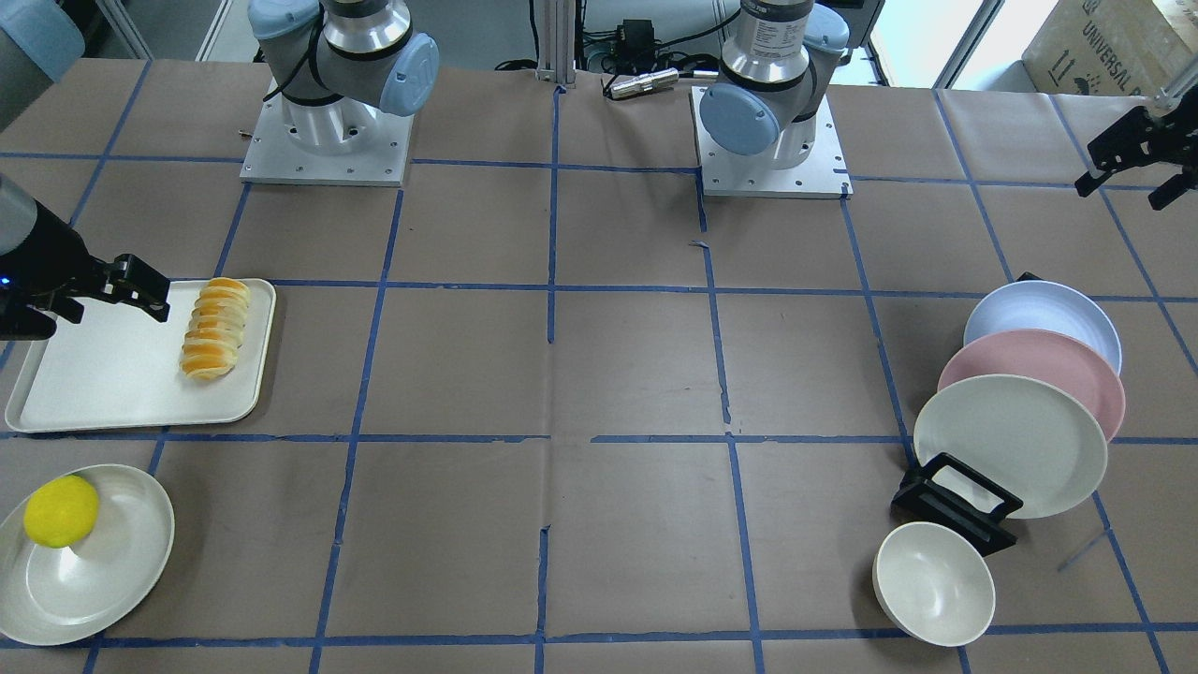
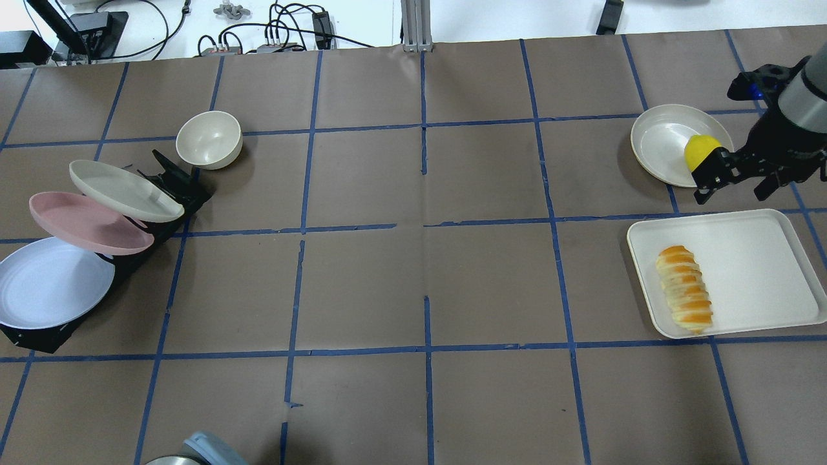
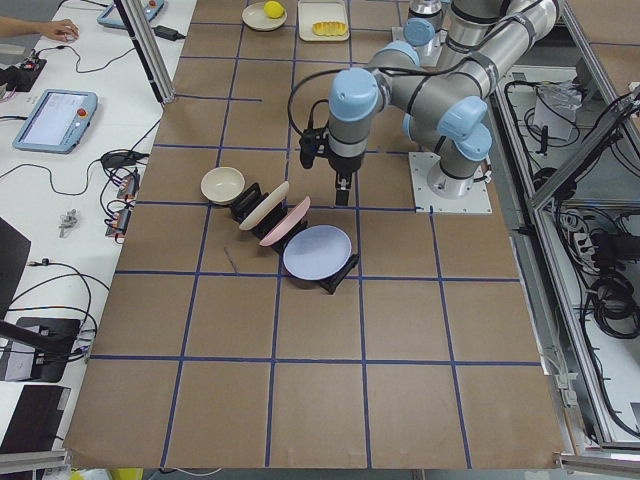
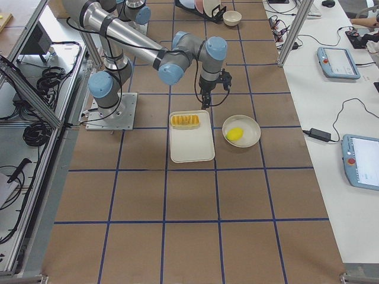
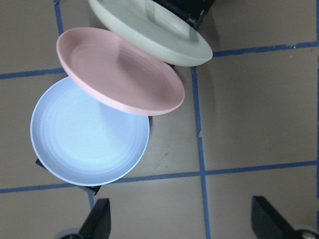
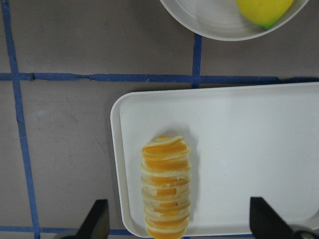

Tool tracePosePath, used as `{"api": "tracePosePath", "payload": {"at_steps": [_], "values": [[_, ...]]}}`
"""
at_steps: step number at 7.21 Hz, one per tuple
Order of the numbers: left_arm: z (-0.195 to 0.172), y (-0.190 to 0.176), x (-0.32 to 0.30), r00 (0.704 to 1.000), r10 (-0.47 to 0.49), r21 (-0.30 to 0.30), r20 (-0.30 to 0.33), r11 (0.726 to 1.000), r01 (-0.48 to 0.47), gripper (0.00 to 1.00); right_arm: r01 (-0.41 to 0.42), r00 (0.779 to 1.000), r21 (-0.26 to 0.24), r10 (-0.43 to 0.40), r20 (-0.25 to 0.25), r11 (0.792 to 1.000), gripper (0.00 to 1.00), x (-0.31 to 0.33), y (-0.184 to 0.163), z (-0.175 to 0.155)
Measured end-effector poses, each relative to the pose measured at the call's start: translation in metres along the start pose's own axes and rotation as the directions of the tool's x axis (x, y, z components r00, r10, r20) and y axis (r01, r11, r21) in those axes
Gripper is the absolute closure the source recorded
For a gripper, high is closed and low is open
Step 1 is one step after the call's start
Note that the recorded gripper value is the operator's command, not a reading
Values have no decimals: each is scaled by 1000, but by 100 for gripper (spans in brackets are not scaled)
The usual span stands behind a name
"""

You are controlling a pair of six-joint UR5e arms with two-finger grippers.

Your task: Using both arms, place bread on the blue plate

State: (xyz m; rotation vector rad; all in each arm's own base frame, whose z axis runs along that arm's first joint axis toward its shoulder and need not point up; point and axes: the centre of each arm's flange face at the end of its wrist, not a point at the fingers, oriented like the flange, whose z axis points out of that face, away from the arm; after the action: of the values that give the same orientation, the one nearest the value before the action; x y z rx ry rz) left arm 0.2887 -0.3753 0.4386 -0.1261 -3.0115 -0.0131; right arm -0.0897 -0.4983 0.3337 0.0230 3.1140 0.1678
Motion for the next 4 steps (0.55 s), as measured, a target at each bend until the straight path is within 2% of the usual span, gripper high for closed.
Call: {"api": "tracePosePath", "payload": {"at_steps": [2,4], "values": [[35,20,-51,998,-1,-3,-63,1000,1,0,-92,995,-41,94,32,995,1,21,6,29],[69,10,-90,997,25,0,-72,1000,-25,0,-136,989,-41,138,62,990,0,38,-2,56]]}}
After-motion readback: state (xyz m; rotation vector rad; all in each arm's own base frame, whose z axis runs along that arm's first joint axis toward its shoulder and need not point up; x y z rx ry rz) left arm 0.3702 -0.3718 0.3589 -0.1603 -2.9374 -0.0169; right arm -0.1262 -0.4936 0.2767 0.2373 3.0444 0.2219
